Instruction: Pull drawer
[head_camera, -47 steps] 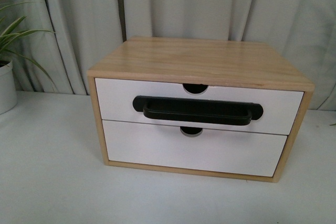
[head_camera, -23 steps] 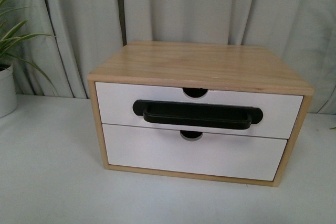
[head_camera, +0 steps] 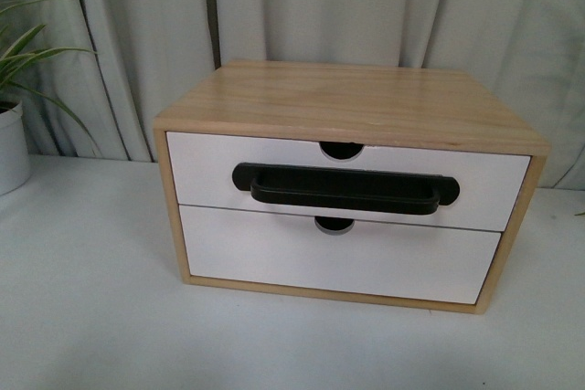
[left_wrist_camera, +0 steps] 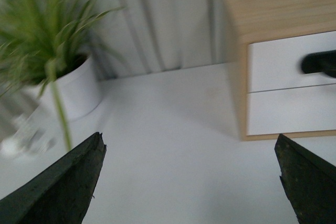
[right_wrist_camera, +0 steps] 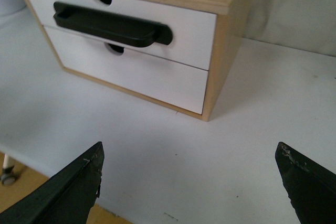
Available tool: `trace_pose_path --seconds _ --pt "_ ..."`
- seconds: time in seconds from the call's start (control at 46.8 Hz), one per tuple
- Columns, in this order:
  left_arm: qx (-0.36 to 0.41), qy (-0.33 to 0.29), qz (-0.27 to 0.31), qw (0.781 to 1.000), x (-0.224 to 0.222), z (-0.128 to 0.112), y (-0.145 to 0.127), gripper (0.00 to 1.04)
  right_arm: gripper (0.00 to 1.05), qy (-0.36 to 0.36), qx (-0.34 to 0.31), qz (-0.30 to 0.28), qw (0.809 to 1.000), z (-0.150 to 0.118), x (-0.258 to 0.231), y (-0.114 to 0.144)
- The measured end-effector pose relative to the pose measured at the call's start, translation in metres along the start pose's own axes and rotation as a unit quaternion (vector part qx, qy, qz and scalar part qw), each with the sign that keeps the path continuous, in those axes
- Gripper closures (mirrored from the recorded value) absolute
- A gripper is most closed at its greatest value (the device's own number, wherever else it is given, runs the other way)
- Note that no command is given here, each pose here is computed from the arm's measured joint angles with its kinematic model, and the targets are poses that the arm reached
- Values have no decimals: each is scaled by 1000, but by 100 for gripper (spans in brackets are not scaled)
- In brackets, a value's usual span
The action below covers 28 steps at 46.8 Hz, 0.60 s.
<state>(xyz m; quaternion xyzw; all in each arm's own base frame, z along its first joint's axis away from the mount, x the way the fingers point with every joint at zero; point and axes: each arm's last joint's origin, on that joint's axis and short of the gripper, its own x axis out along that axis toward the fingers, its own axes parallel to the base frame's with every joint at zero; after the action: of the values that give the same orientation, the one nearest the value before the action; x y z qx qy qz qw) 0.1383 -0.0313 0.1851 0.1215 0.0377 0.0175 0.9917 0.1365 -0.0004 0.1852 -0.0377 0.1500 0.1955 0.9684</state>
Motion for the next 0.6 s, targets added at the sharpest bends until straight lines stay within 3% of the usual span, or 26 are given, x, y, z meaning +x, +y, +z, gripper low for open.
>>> trace_pose_path --seconds 0.128,0.321,0.492,0.599 --pt "82 -34 -138 986 31 25 -20 6 9 22 -75 49 996 19 21 -8" --pt "173 -34 -244 954 59 36 -44 6 9 39 -144 104 983 40 42 -13" --pt "278 -29 -346 896 87 50 -72 6 9 59 -224 154 961 54 66 -17" --pt "329 -23 -375 867 102 57 -85 6 9 57 -279 176 942 59 85 -19"
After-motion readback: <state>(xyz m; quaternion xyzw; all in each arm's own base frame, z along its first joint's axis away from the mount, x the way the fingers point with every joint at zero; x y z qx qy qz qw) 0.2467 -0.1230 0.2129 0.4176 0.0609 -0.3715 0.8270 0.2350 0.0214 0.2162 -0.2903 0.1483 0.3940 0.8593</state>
